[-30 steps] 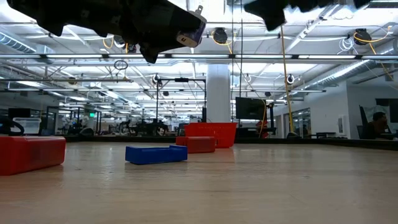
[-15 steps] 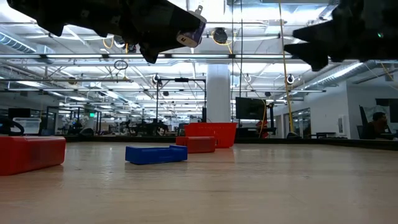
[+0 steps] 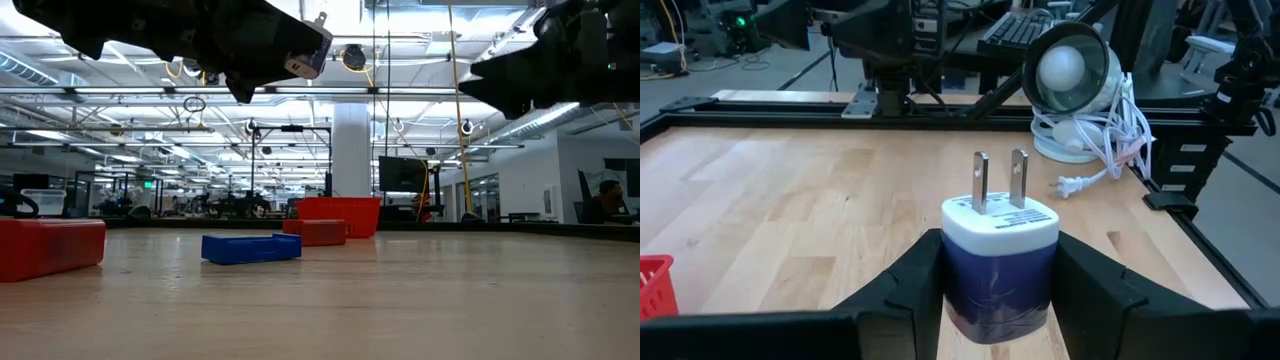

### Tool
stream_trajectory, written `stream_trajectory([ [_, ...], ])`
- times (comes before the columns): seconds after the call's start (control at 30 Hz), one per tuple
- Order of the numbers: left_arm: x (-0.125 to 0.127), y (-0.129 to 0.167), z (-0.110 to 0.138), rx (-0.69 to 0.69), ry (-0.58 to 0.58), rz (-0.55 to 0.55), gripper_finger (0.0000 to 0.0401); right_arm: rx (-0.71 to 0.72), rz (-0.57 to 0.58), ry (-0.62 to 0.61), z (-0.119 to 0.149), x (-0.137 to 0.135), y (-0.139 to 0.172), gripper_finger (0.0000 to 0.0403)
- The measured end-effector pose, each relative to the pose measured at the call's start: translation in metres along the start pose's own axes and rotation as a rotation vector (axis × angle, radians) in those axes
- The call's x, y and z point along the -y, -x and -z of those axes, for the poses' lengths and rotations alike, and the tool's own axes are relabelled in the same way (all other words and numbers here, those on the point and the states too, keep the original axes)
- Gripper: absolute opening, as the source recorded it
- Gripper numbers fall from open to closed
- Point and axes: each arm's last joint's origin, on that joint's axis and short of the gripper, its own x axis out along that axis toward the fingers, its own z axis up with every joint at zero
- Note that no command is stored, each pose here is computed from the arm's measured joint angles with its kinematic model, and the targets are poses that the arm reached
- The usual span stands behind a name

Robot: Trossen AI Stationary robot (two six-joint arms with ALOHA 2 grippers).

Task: Pick & Place Office items
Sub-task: Put the purple charger adapter into the top red bin

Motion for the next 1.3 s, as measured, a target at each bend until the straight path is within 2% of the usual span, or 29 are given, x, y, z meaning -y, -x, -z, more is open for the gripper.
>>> stream_trajectory([
  [0.3, 0.000, 0.000, 0.000, 0.001, 0.002, -0.005, 0.0146, -0.060, 0.003, 0.026, 0.006, 0.000, 0.000, 0.0261],
  [0.4, -0.002, 0.001, -0.001, 0.006, 0.010, -0.051, 0.0146, -0.061, 0.000, 0.039, 0.006, 0.000, 0.000, 0.0263],
  [0.63, -0.009, 0.010, -0.017, 0.048, 0.043, -0.093, 0.0146, -0.061, -0.001, 0.044, 0.006, 0.000, 0.000, 0.0261],
  [0.83, -0.026, 0.015, -0.029, 0.070, 0.026, -0.146, 0.0146, -0.059, -0.002, 0.045, 0.006, 0.000, 0.000, 0.0263],
  [1.07, -0.062, 0.012, -0.029, 0.048, 0.014, -0.263, 0.0146, -0.058, -0.002, 0.045, 0.006, 0.000, 0.000, 0.0259],
  [1.3, -0.126, 0.017, -0.032, 0.053, 0.053, -0.370, 0.0146, -0.059, -0.002, 0.045, 0.006, 0.000, 0.000, 0.0263],
])
